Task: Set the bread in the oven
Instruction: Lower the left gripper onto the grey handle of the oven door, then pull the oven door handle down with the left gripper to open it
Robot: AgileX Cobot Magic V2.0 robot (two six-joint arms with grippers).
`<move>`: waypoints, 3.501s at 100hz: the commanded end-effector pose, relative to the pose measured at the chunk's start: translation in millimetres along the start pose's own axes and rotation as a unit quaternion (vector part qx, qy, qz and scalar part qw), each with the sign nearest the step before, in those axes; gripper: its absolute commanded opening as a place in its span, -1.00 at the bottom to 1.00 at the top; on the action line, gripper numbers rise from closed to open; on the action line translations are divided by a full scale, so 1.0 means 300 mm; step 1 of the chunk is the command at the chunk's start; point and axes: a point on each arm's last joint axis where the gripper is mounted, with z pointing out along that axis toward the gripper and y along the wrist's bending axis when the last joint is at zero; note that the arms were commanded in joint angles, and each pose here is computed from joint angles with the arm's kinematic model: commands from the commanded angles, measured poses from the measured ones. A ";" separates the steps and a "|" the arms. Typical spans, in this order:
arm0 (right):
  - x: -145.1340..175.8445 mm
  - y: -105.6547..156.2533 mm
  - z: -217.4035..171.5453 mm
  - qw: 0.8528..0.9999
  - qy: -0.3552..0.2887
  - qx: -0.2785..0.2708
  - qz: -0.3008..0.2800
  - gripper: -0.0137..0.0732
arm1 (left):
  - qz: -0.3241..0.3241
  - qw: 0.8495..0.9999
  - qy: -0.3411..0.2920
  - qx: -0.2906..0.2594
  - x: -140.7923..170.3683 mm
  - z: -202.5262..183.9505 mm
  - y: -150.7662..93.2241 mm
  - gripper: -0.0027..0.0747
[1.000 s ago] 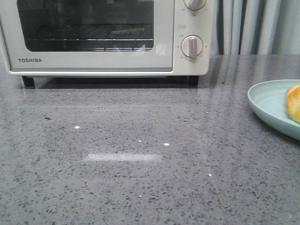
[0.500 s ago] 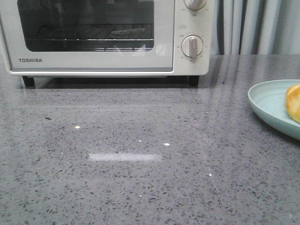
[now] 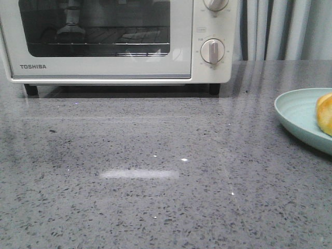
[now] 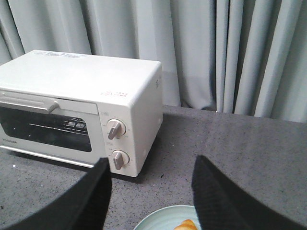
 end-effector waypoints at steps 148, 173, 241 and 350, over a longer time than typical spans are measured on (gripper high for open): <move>-0.040 0.007 0.001 0.999 -0.029 -0.013 0.011 0.10 | 0.095 0.992 0.015 0.080 0.068 0.467 -0.086 -0.98; -0.039 0.007 0.001 0.999 -0.027 -0.014 0.010 0.10 | 0.108 0.991 0.013 0.077 0.063 0.475 -0.085 -0.98; -0.035 0.008 0.001 1.000 -0.021 -0.016 0.010 0.10 | 0.108 0.992 0.033 0.053 0.083 0.550 -0.065 -0.98; -0.021 0.014 0.002 1.000 0.003 -0.025 0.011 0.10 | 0.013 0.988 0.055 0.144 0.340 -0.018 -0.180 -0.98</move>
